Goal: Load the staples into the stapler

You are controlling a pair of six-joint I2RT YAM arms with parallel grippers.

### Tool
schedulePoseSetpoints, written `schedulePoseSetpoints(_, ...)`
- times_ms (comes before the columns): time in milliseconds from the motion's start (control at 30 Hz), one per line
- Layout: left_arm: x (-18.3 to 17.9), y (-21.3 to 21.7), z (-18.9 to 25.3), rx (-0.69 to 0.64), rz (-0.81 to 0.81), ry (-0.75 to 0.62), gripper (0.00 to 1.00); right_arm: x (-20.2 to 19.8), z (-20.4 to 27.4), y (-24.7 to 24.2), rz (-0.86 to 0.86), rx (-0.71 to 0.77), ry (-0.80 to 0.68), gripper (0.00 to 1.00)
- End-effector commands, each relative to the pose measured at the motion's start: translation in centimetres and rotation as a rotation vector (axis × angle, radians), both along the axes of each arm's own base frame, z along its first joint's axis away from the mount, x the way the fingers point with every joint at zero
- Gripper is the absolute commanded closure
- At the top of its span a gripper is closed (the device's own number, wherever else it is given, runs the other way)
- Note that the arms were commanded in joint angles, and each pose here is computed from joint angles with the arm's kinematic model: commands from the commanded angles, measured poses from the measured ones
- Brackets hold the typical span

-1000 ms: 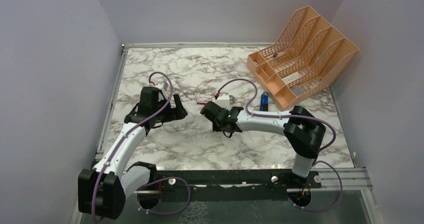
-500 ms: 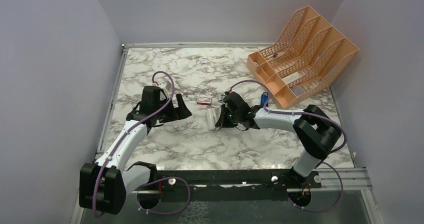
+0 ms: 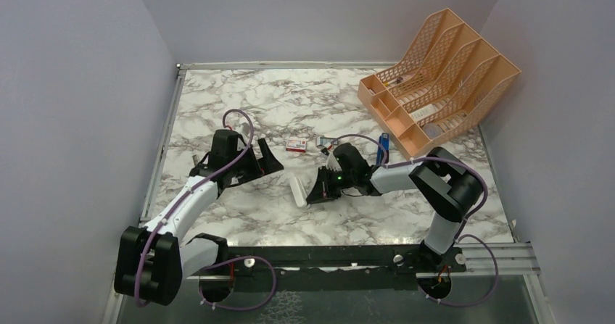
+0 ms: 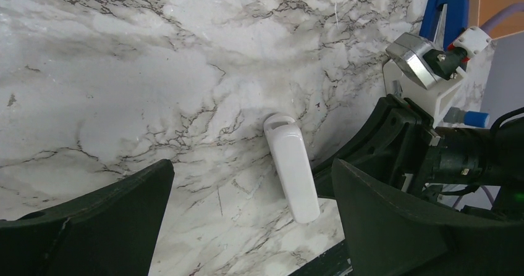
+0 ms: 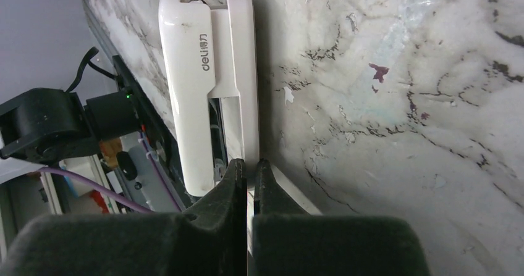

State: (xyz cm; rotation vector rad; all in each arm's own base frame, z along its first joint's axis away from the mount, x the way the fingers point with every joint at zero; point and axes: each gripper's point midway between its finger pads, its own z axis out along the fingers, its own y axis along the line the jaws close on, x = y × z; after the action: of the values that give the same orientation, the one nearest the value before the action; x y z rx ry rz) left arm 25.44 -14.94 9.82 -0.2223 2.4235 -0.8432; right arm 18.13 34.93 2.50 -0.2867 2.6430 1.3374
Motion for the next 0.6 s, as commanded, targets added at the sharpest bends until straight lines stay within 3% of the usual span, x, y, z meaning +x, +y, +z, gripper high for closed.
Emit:
schedulePoseSetpoints(0, 0.3, -0.6, -0.7, -0.012, 0.027, 0.009, 0.01, -1.6, -2.0, -0.9, 0.011, -0.02, 0.103, 0.94)
schedulePoseSetpoints(300, 0.5, -1.2, -1.6, 0.011, 0.024, 0.015, 0.01, -0.9, -4.9, -3.6, -0.103, -0.147, 0.115, 0.75)
schedulePoseSetpoints(567, 1.2, -0.8, -1.4, 0.041, 0.04, -0.008, 0.01, 0.0, -2.7, -6.1, -0.181, -0.223, -0.009, 0.64)
